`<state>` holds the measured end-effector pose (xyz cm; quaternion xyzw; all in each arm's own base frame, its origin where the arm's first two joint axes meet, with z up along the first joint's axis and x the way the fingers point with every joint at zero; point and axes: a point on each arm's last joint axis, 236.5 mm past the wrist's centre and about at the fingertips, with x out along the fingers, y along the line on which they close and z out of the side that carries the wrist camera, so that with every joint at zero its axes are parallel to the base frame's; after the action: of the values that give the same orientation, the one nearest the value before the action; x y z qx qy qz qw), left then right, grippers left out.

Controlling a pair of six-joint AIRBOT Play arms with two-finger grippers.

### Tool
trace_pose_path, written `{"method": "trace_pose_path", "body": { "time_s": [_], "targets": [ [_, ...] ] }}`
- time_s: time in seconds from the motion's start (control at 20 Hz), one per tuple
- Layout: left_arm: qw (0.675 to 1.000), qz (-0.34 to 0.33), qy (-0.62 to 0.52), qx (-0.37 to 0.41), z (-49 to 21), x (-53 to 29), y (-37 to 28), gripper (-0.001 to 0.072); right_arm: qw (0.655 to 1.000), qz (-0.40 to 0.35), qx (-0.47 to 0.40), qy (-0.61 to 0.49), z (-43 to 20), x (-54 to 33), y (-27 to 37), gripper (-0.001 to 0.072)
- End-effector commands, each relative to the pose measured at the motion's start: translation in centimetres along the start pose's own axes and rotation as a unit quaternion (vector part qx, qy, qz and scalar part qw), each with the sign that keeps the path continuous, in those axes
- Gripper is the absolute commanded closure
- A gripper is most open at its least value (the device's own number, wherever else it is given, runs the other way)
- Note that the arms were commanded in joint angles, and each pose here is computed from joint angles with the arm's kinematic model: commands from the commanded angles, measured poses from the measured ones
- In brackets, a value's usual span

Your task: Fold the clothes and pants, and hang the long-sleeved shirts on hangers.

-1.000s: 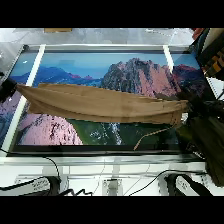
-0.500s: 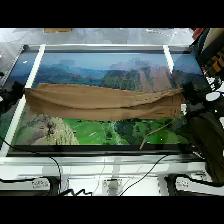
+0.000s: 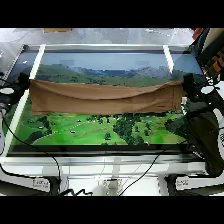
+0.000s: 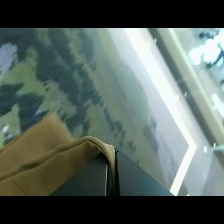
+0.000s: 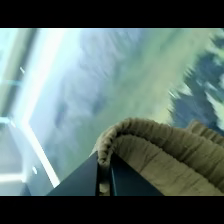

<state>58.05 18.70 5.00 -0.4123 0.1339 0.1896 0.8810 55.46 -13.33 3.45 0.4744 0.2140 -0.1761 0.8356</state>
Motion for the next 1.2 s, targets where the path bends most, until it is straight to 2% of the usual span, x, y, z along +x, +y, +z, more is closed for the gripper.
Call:
{"method": "trace_pose_path", "body": {
  "time_s": [0.0,0.05,0.1,0.15,0.2,0.35,0.45,0.5,0.6,0.85,0.95,1.0,1.05,1.1,1.15],
  "targets": [
    [1.000,0.004,-0.024,0.000,0.4,0.8,-0.2,0.0693,0.997,0.034,0.001,-0.074,2.2,0.5,2.2,0.0685],
    [1.000,0.006,-0.020,0.000,0.1,1.0,0.1,0.0663,0.996,0.034,-0.001,-0.077,2.0,0.8,2.2,0.0684],
    [1.000,0.007,-0.019,0.001,-0.1,1.1,0.2,0.0537,0.997,0.030,-0.002,-0.075,1.7,1.3,1.8,0.0510],
    [1.000,0.007,-0.020,0.001,-0.1,1.1,0.2,0.0188,0.997,0.027,-0.006,-0.070,1.2,1.7,1.6,0.0089],
    [1.000,0.006,-0.020,0.002,0.1,1.0,0.0,0.0014,0.997,0.022,-0.024,-0.068,1.1,1.8,1.3,0.0012],
    [0.999,-0.010,-0.033,0.018,2.1,-0.6,-1.6,0.0018,0.994,0.024,-0.069,-0.076,1.5,1.2,1.9,0.0011],
    [0.995,-0.023,-0.027,0.088,3.2,-2.2,-2.9,0.0019,0.994,0.026,-0.076,-0.073,1.6,0.7,2.4,0.0010],
    [0.991,-0.027,-0.011,0.128,3.3,-3.1,-3.1,0.0052,0.994,0.026,-0.077,-0.069,1.5,0.5,2.5,0.0010],
    [0.984,-0.028,0.049,0.169,2.7,-5.2,-2.4,0.0207,0.995,0.023,-0.079,-0.055,0.9,0.3,2.6,0.0011],
    [0.965,0.071,0.218,0.130,-1.1,-11.6,7.5,0.0215,0.997,0.001,-0.083,0.008,-2.0,0.4,1.4,0.0010],
    [0.954,0.094,0.265,0.106,-4.5,-14.1,10.4,0.0215,0.982,-0.010,-0.174,0.067,-4.3,0.1,0.8,0.0009],
    [0.951,0.102,0.277,0.097,-6.0,-14.8,11.4,0.0213,0.965,-0.008,-0.241,0.101,-5.7,-0.3,0.7,0.0008],
    [0.948,0.108,0.285,0.087,-7.4,-15.0,12.3,0.0155,0.948,-0.001,-0.290,0.133,-7.2,-0.7,0.8,0.0008],
    [0.948,0.109,0.292,0.071,-8.7,-14.9,12.8,0.0010,0.936,0.005,-0.316,0.158,-8.4,-1.1,1.0,0.0008],
    [0.948,0.105,0.299,0.039,-9.9,-14.6,12.9,-0.0008,0.926,0.013,-0.334,0.174,-9.5,-1.4,1.6,0.0008]
  ]
}}
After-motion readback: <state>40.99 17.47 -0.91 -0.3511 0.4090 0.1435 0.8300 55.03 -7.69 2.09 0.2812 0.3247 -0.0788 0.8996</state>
